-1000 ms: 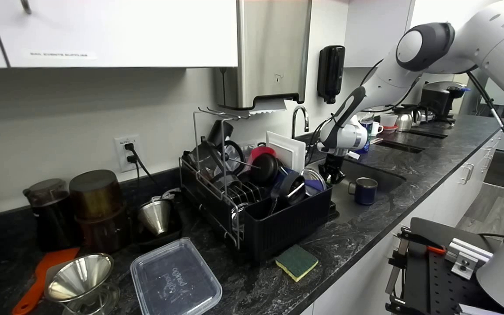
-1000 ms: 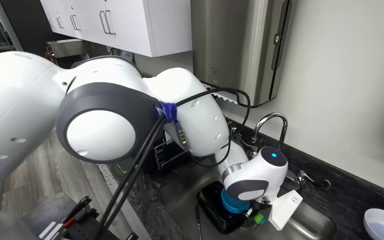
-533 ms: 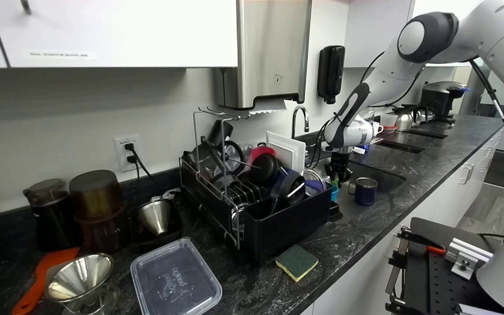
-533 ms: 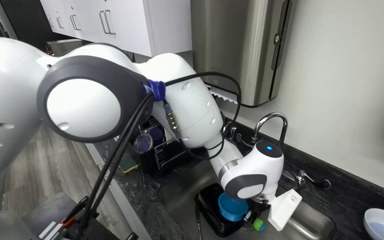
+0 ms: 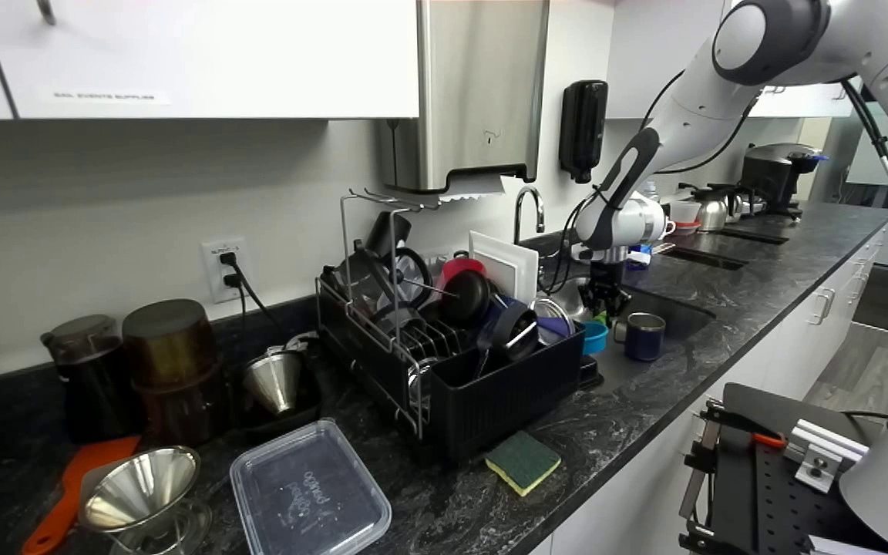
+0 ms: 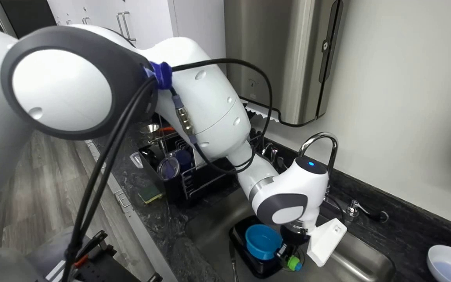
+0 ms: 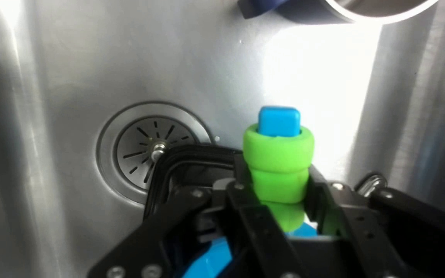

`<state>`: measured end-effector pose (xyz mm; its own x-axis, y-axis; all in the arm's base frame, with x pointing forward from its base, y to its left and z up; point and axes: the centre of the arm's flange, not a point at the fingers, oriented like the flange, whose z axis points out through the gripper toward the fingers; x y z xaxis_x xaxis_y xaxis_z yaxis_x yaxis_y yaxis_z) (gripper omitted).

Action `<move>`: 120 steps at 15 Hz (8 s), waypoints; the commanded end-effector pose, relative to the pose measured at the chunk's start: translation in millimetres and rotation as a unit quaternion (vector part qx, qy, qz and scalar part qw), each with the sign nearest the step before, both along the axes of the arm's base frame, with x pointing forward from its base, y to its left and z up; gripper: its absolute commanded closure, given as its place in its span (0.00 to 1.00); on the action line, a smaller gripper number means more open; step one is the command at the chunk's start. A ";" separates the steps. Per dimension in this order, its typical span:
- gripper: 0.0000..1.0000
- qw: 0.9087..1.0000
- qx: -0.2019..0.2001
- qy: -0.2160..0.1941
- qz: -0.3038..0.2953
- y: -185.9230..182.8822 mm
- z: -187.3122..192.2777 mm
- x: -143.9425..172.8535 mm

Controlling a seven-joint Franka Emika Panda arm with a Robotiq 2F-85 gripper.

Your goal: Put the blue pan on the the dish dryer

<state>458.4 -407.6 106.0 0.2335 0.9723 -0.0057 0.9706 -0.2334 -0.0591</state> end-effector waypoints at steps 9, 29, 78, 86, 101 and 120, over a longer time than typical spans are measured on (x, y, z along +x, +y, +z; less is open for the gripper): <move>0.92 0.993 0.018 0.114 0.012 11.2 38.7 -42.6; 0.92 0.979 0.030 0.200 0.032 79.8 124.8 -82.1; 0.92 0.978 -0.001 -0.139 0.156 233.1 267.3 -130.5; 0.92 0.986 0.045 -0.153 -0.041 267.7 279.2 -101.6; 0.92 0.978 0.083 -0.125 -0.146 314.4 300.0 -105.7; 0.92 0.907 0.292 0.013 -0.304 355.1 324.6 -64.2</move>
<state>376.3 -50.6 432.9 0.6855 0.5647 0.4596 0.7150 -0.6415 -0.2781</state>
